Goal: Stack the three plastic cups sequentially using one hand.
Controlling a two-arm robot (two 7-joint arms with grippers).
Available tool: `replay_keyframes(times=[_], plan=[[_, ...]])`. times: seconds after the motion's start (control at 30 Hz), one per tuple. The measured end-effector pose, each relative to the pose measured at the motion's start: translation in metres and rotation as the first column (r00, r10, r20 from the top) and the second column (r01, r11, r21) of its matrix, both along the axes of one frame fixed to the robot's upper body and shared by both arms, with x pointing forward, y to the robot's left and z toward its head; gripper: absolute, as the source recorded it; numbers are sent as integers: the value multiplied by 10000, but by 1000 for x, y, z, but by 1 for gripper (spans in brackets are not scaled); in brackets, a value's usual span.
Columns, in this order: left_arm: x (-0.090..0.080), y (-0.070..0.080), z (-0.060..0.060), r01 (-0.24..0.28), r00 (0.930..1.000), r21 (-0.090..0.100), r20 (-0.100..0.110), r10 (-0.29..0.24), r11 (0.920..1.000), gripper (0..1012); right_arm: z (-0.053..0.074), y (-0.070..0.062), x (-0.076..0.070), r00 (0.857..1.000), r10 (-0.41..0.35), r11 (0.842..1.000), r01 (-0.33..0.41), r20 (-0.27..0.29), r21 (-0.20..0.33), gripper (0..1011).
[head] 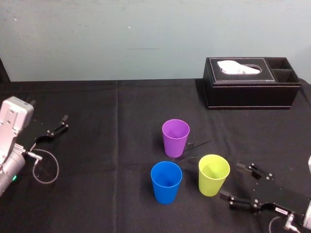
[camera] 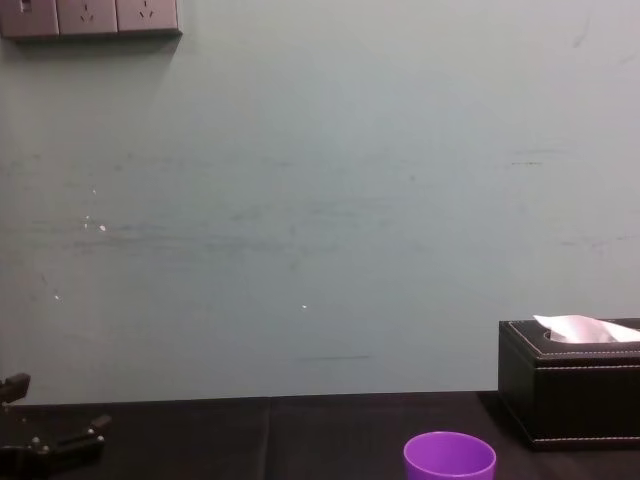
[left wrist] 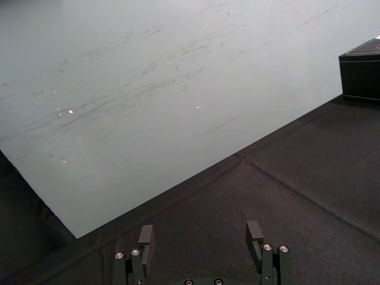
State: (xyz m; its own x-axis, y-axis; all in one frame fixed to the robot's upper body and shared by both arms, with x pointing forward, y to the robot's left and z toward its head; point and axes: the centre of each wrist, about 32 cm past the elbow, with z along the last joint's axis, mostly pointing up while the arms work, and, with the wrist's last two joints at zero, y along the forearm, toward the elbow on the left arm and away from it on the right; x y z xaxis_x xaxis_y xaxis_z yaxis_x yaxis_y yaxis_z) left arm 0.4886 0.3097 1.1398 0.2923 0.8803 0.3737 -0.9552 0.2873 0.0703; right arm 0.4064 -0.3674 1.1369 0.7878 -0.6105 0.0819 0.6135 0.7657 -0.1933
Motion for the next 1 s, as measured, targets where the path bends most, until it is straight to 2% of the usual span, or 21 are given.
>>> replay_keyframes(times=[0.5, 1.0], plan=[[0, 0, 0, 0, 10000, 0, 0, 0, 10000, 1010, -1, 11, 4, 9999, 43, 9997, -40, -129, 251, 1002], [0, 0, 0, 0, 10000, 0, 1, 0, 10000, 1010, -2, 14, 5, 9998, -115, 9999, 114, 157, 25, 1002]])
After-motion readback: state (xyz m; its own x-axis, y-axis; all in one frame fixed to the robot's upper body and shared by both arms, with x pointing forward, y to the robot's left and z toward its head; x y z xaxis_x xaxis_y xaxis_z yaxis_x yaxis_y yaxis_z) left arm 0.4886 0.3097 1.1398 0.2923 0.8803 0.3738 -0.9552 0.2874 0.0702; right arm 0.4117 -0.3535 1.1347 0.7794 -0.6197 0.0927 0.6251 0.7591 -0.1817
